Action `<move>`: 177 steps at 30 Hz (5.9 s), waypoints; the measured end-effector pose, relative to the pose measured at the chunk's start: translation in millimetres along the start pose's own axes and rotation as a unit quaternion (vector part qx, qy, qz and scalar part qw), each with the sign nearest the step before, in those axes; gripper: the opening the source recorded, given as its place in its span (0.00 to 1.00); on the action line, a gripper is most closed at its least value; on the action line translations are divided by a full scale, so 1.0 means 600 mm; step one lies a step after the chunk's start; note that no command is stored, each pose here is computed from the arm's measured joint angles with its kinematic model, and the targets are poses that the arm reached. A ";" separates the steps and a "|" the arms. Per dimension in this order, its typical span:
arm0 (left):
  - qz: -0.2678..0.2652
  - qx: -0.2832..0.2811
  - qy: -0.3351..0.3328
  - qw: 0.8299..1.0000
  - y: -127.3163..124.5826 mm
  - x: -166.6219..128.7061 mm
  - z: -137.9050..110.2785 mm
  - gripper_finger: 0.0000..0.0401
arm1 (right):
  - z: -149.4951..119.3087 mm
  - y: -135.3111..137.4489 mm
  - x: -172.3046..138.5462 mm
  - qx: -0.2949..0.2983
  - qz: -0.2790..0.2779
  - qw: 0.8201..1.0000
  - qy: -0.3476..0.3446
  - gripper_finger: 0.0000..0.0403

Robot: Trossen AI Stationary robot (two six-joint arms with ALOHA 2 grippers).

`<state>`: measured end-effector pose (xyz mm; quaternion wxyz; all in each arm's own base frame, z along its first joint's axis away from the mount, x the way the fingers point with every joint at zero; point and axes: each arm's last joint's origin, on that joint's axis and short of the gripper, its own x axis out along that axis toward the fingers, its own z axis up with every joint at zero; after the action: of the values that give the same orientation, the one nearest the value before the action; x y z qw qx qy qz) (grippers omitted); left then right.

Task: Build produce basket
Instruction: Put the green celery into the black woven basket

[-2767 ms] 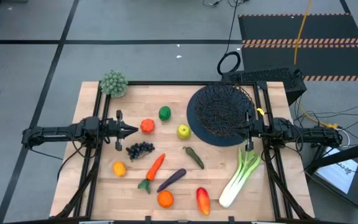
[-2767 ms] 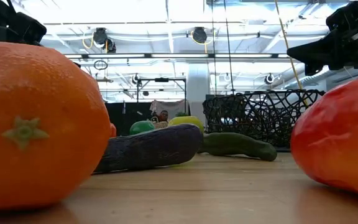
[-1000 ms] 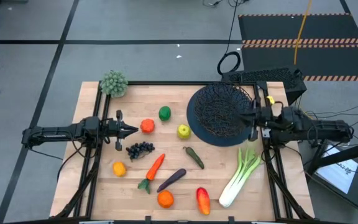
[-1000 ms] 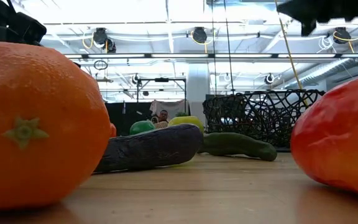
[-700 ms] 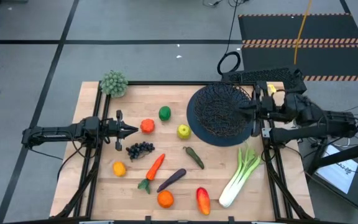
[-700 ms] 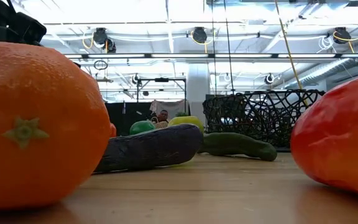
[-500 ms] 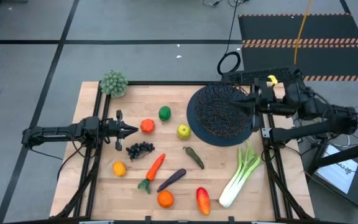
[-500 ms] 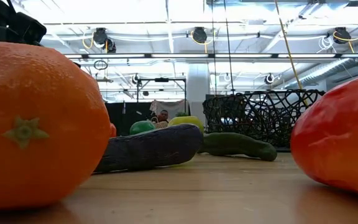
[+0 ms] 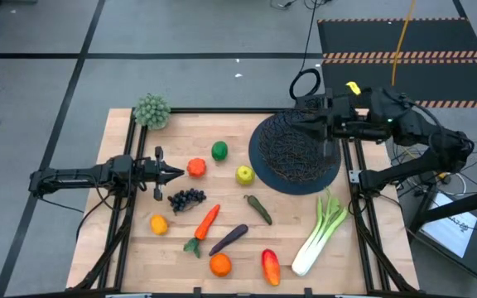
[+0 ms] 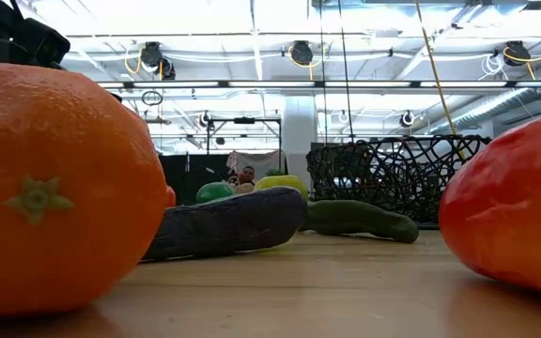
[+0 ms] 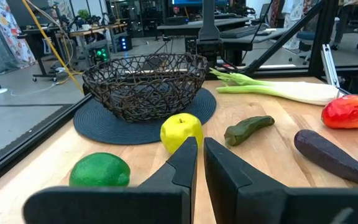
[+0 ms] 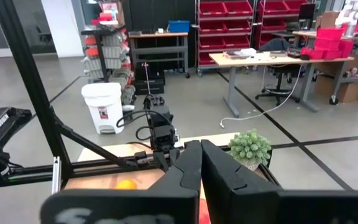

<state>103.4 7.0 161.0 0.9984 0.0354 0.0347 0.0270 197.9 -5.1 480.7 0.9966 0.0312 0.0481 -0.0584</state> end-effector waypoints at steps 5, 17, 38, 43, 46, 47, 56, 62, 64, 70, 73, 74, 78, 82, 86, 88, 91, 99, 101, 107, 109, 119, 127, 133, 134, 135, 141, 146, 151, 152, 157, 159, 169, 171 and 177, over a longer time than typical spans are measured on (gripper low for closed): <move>0.001 0.000 -0.014 1.000 0.000 0.000 0.004 0.08 | -0.009 0.002 0.022 0.008 -0.001 1.000 0.019 0.00; 0.009 -0.025 -0.016 1.000 0.001 0.000 0.005 0.08 | -0.018 0.003 0.043 0.019 -0.003 0.999 0.036 0.00; 0.015 -0.067 -0.012 0.998 0.009 -0.036 0.127 0.01 | -0.024 0.002 0.042 0.017 -0.006 0.998 0.054 0.00; 0.016 -0.087 -0.006 0.996 0.015 -0.054 0.209 0.01 | -0.024 0.002 0.041 0.017 -0.006 0.998 0.054 0.00; 0.016 -0.099 -0.010 0.995 0.020 -0.059 0.269 0.01 | -0.024 0.002 0.041 0.017 -0.005 0.998 0.054 0.00; 0.016 -0.101 -0.011 0.995 0.021 -0.059 0.288 0.01 | -0.024 0.002 0.041 0.017 -0.005 0.998 0.054 0.00; 0.017 -0.101 0.007 0.995 0.034 -0.037 0.467 0.01 | -0.023 0.002 0.038 0.017 -0.005 0.998 0.052 0.00; 0.017 -0.093 0.044 0.995 0.041 0.004 0.547 0.02 | -0.026 0.001 0.028 0.018 -0.006 0.997 0.068 0.00; 0.017 -0.082 0.045 0.995 0.042 0.025 0.563 0.02 | -0.028 0.000 0.024 0.019 -0.006 0.997 0.075 0.00; 0.016 -0.066 0.081 0.994 0.042 0.085 0.560 0.02 | -0.031 -0.001 0.012 0.022 -0.008 0.996 0.091 0.00; 0.015 -0.111 0.096 0.989 0.040 0.109 0.552 0.03 | -0.032 -0.001 0.012 0.052 -0.011 0.994 0.092 0.00; 0.015 -0.129 0.102 0.986 0.039 0.117 0.549 0.03 | -0.032 -0.001 0.012 0.063 -0.012 0.994 0.092 0.00; 0.016 -0.154 0.130 0.979 0.034 0.144 0.536 0.01 | -0.032 -0.001 0.012 0.105 -0.016 0.990 0.091 0.00; -0.001 -0.151 0.143 0.978 0.020 0.160 0.530 0.02 | -0.032 -0.001 0.012 0.164 -0.022 0.982 0.090 0.00; 0.000 -0.189 0.148 0.971 0.016 0.167 0.527 0.03 | -0.032 0.003 0.011 0.231 -0.023 0.968 0.090 0.00; 0.005 -0.228 0.147 0.963 0.016 0.165 0.528 0.03 | -0.033 0.007 0.012 0.276 -0.024 0.957 0.091 0.00; 0.001 -0.265 0.146 0.953 0.015 0.156 0.531 0.01 | -0.036 0.020 0.016 0.349 -0.027 0.932 0.095 0.00; -0.013 -0.246 0.149 0.958 0.011 0.148 0.532 0.06 | -0.058 0.109 0.024 0.459 -0.056 0.881 0.097 0.00; -0.019 -0.240 0.160 0.957 0.010 0.147 0.529 0.06 | -0.067 0.135 0.027 0.472 -0.062 0.873 0.101 0.00; -0.050 -0.249 0.196 0.947 0.002 0.143 0.521 0.02 | -0.106 0.191 0.036 0.519 -0.087 0.837 0.151 0.00; -0.059 -0.247 0.207 0.945 -0.003 0.142 0.518 0.01 | -0.122 0.205 0.038 0.534 -0.104 0.821 0.173 0.00; -0.084 -0.228 0.244 0.939 -0.025 0.134 0.510 0.06 | -0.209 0.250 0.044 0.563 -0.215 0.706 0.374 0.00; -0.077 -0.221 0.251 0.939 -0.026 0.133 0.507 0.06 | -0.253 0.257 0.045 0.549 -0.317 0.608 0.478 0.02; -0.077 -0.208 0.250 0.942 -0.026 0.134 0.507 0.06 | -0.277 0.249 0.034 0.535 -0.389 0.570 0.487 0.09; -0.077 -0.205 0.251 0.943 -0.025 0.135 0.506 0.06 | -0.281 0.246 0.030 0.529 -0.400 0.565 0.491 0.10; -0.076 -0.204 0.251 0.943 -0.025 0.135 0.506 0.06 | -0.286 0.243 0.027 0.527 -0.409 0.560 0.491 0.11; -0.066 -0.224 0.251 0.939 -0.022 0.136 0.506 0.06 | -0.326 0.222 0.011 0.520 -0.447 0.530 0.499 0.18; -0.065 -0.233 0.252 0.937 -0.022 0.136 0.506 0.06 | -0.373 0.198 -0.009 0.520 -0.483 0.489 0.508 0.23; -0.047 -0.232 0.249 0.939 -0.021 0.136 0.506 0.06 | -0.424 0.177 -0.027 0.530 -0.460 0.489 0.519 0.27; -0.040 -0.230 0.247 0.940 -0.020 0.137 0.506 0.06 | -0.436 0.172 -0.030 0.534 -0.454 0.489 0.519 0.28; -0.017 -0.226 0.242 0.943 -0.017 0.137 0.506 0.06 | -0.487 0.151 -0.047 0.551 -0.447 0.483 0.513 0.30; -0.014 -0.228 0.241 0.943 -0.017 0.137 0.506 0.06 | -0.503 0.144 -0.053 0.557 -0.447 0.479 0.510 0.30; -0.012 -0.231 0.241 0.943 -0.017 0.137 0.506 0.06 | -0.539 0.121 -0.059 0.555 -0.444 0.485 0.509 0.30; -0.010 -0.232 0.241 0.942 -0.017 0.137 0.506 0.06 | -0.545 0.118 -0.057 0.558 -0.440 0.488 0.508 0.30; 0.009 -0.235 0.237 0.943 -0.015 0.137 0.505 0.06 | -0.558 0.112 -0.052 0.569 -0.424 0.491 0.505 0.30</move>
<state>207.5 -18.1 456.6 0.9410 -0.2078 0.2622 0.0510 144.0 87.9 154.9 0.4222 0.5919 0.5068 -0.4633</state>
